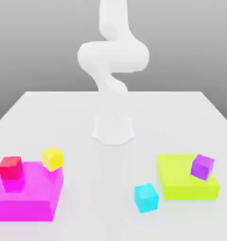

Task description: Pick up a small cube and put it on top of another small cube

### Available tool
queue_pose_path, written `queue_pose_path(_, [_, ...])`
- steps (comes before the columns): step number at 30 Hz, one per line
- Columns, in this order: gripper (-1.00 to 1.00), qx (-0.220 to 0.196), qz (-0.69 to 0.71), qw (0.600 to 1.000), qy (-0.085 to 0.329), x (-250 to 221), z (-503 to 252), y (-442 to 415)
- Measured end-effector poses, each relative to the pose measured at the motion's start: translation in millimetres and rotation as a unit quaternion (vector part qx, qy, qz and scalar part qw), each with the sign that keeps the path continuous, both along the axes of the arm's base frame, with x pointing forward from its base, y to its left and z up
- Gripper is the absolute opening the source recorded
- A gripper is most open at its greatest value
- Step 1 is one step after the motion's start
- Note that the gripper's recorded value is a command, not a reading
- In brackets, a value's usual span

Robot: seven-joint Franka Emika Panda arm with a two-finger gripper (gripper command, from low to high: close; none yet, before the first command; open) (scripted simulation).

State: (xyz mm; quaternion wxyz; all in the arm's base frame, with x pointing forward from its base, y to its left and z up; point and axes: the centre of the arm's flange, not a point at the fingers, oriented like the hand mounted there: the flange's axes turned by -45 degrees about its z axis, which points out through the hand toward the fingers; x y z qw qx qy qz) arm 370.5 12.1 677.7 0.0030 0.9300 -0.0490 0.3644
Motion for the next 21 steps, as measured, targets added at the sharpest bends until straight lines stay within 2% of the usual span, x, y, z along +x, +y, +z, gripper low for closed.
queue_pose_path(10, [0.0, 0.05, -0.163, 0.981, 0.096, 68.8, -151.5, 27.0])
queue_pose_path(21, [0.0, 0.114, -0.326, 0.92, 0.184, 78.3, -319.2, 40.2])
